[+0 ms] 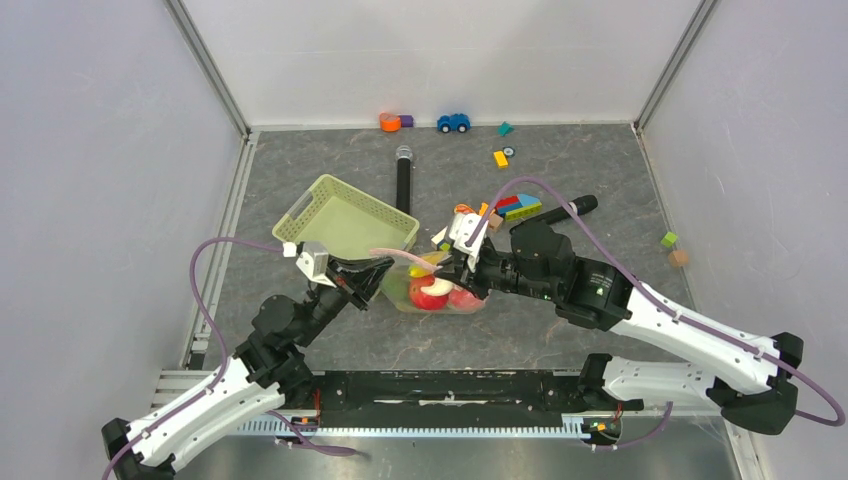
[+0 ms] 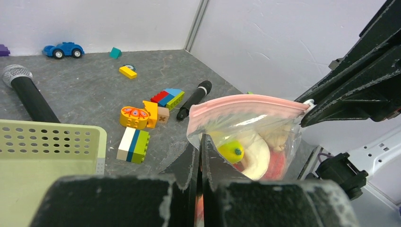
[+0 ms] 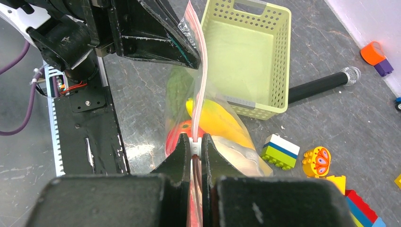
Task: Place the food in the zip-top bag and seal the zipper
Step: Zip the zipper food storage bag at the center of the board.
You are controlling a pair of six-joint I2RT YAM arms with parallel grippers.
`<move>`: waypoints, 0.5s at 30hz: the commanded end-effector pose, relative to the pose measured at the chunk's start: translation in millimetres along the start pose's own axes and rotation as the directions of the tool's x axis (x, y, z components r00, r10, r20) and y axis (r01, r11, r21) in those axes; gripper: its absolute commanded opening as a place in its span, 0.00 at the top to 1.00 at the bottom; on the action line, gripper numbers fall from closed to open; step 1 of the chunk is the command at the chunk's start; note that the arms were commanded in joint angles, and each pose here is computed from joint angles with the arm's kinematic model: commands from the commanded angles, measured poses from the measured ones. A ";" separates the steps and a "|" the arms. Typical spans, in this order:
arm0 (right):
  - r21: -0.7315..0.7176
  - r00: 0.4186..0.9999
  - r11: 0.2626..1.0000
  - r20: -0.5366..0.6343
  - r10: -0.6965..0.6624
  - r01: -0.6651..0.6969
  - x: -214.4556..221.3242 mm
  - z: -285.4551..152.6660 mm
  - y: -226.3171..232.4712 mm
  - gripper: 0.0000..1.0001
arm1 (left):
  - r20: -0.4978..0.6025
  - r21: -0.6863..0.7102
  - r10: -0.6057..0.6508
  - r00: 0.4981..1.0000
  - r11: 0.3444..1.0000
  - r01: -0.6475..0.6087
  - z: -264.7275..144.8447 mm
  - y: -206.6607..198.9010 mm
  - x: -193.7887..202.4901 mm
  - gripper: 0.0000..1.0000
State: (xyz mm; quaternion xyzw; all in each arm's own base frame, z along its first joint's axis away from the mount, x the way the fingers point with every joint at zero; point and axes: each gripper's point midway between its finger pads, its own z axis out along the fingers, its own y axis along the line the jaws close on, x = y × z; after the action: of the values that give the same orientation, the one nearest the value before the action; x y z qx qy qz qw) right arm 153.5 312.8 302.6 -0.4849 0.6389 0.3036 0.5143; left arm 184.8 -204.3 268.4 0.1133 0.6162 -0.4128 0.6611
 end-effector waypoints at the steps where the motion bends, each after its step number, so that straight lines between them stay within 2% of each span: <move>1: 0.035 0.998 0.999 0.066 -0.010 0.007 -16.8 -16.3 -5.9 1.00 | 0.030 -0.175 -0.010 0.999 0.984 0.015 1.4 31.2 -5.2 0.98; 15: 0.068 0.999 0.998 0.045 0.001 -0.005 -6.7 -19.5 -10.1 1.00 | 0.024 -0.244 -0.009 1.000 0.970 0.015 0.2 42.8 -5.1 0.98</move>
State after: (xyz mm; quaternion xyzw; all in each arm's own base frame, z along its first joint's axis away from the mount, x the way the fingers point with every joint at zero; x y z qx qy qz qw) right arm 156.5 303.6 297.7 -0.4758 0.6471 0.2893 0.5207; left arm 196.1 -197.7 260.7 0.0787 0.6347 -0.3933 0.6605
